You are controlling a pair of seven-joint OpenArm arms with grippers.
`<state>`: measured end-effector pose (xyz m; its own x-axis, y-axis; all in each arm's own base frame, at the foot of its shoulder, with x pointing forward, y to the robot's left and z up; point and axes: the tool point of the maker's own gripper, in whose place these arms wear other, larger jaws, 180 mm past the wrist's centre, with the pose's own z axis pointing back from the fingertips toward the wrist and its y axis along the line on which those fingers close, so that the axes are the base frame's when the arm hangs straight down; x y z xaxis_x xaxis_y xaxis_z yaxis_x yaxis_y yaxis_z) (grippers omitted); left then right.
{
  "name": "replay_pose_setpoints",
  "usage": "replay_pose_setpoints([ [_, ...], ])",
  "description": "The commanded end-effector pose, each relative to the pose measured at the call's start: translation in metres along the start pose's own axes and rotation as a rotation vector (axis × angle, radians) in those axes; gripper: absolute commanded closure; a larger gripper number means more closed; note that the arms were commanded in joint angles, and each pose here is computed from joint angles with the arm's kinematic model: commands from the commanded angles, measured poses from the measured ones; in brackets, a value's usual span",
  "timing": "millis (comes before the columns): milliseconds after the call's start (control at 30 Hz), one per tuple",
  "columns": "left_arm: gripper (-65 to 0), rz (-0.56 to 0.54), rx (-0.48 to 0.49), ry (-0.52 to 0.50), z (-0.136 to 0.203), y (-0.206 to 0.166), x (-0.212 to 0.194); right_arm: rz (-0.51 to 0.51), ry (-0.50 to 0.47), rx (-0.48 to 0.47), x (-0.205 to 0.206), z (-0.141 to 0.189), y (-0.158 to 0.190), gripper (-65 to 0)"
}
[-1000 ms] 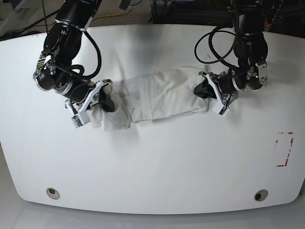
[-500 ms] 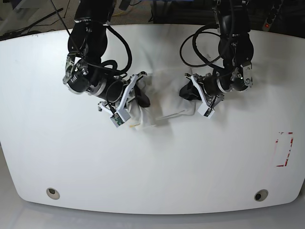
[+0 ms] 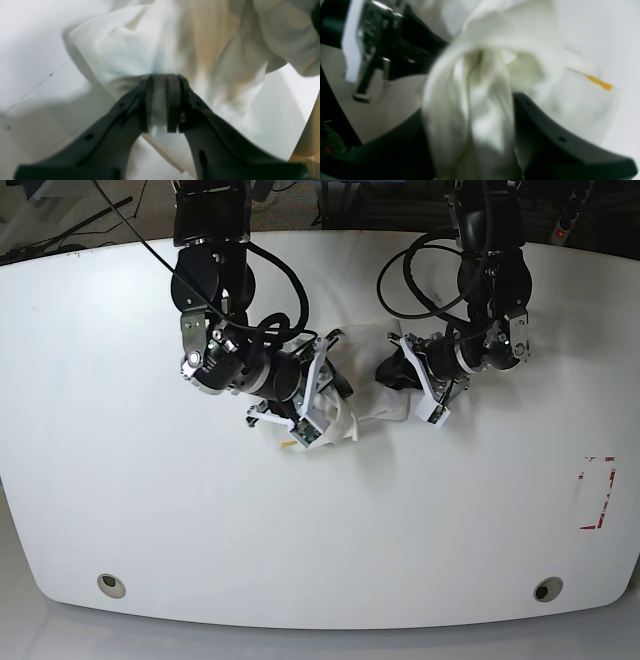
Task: Fold the T-shirt properly
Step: 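Bring both grippers together, folding the strip into a compact bundle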
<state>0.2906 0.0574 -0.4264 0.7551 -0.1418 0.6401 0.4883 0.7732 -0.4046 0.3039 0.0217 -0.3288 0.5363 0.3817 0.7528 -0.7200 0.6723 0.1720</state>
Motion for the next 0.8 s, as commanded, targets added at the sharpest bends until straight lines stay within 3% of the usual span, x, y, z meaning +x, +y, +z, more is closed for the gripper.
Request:
replay_pose_setpoints([
  [0,-9.0,-0.014,0.034,0.106,0.001,0.006,-0.021,-0.014,-0.058,0.027,0.017,-0.007,0.005,-19.5],
  [100,-9.0,-0.014,0.034,0.106,0.001,0.006,-0.021,-0.102,-0.053,0.032,0.014,-0.018,0.007,-28.4],
  [300,-9.0,-0.015,0.036,0.099,0.001,0.007,-0.017,-0.099,-0.061,0.053,0.023,-0.022,0.023,-48.0],
  [467,-9.0,-0.009,0.025,0.069,0.001,0.005,-0.010,-0.076,-0.078,0.057,0.029,-0.018,0.028,-49.6],
  [633,-9.0,0.042,-0.037,-0.052,0.005,-0.003,0.012,-0.057,-0.097,0.052,0.035,-0.013,0.028,-49.6],
  [767,-9.2,0.055,-0.010,-0.157,0.030,0.012,0.035,-0.029,-0.127,0.034,0.041,-0.002,0.029,-49.5],
])
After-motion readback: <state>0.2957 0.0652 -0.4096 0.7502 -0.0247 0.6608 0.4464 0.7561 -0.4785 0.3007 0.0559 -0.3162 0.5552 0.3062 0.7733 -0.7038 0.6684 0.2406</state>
